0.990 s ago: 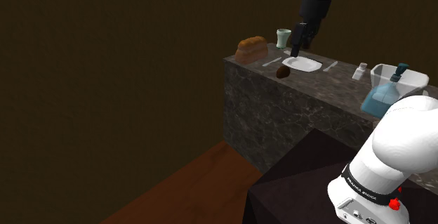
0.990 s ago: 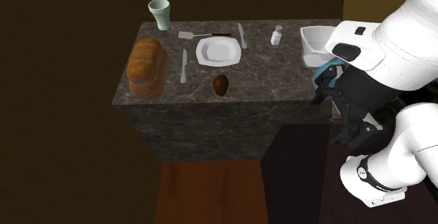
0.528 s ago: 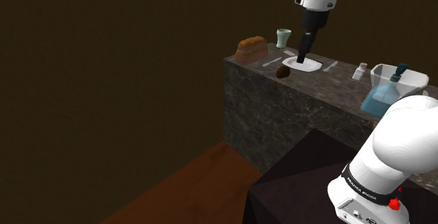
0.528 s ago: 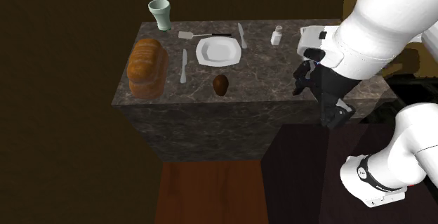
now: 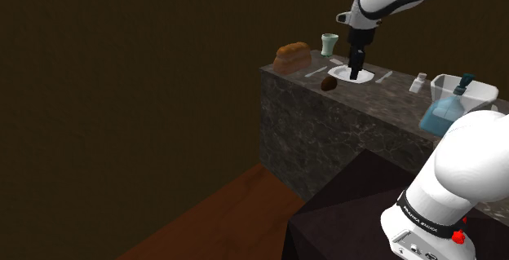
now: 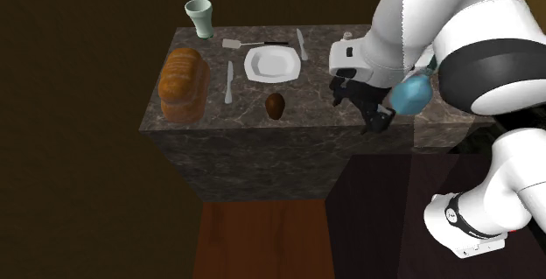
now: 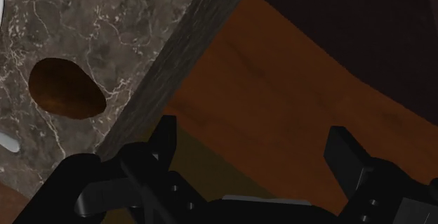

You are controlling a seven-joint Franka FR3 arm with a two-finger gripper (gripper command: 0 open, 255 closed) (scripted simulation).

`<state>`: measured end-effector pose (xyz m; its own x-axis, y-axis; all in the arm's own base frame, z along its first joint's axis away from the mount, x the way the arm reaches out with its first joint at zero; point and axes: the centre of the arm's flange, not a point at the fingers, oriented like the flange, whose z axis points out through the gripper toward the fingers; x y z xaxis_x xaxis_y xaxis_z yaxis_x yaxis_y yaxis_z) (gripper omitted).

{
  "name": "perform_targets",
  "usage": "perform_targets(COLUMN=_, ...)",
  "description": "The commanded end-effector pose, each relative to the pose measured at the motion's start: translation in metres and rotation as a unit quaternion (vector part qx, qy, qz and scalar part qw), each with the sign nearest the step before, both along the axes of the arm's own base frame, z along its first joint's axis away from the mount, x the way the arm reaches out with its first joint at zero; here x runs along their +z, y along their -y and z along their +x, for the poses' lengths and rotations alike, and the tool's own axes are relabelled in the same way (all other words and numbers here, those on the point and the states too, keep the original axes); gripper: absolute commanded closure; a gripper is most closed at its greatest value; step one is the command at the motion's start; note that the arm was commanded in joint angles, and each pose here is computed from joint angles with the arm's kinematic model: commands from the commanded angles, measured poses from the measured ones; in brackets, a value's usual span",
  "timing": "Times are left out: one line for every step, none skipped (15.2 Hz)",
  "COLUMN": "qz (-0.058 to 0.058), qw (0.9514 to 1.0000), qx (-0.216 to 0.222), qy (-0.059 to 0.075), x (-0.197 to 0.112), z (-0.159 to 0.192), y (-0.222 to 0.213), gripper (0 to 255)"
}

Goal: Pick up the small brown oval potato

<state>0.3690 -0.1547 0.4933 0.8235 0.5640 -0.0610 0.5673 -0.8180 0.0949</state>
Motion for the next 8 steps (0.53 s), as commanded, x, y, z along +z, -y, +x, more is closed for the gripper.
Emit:
perform_targets(qz=-0.009, qw=0.9991, qx=0.041, qy=-0.008, x=-0.012, z=0.014, y=0.017, gripper=0)
perform_targets(qz=-0.013, qw=0.9981, qx=0.06, qy=-0.011, x=-0.019, z=0.02, y=0.025, gripper=0)
perform_targets(qz=-0.017, qw=0.9967, qx=0.078, qy=-0.015, x=-0.025, z=0.027, y=0.034, gripper=0)
perform_targets(qz=-0.021, qw=0.9949, qx=0.097, qy=-0.018, x=-0.032, z=0.034, y=0.042, gripper=0)
perform_targets(qz=-0.025, qw=0.9927, qx=0.116, qy=-0.022, x=-0.038, z=0.042, y=0.049, gripper=0)
perform_targets(qz=-0.029, qw=0.9902, qx=0.134, qy=-0.025, x=-0.044, z=0.05, y=0.057, gripper=0)
perform_targets(qz=-0.033, qw=0.9873, qx=0.153, qy=-0.029, x=-0.051, z=0.057, y=0.064, gripper=0)
perform_targets(qz=-0.037, qw=0.984, qx=0.171, qy=-0.032, x=-0.057, z=0.066, y=0.072, gripper=0)
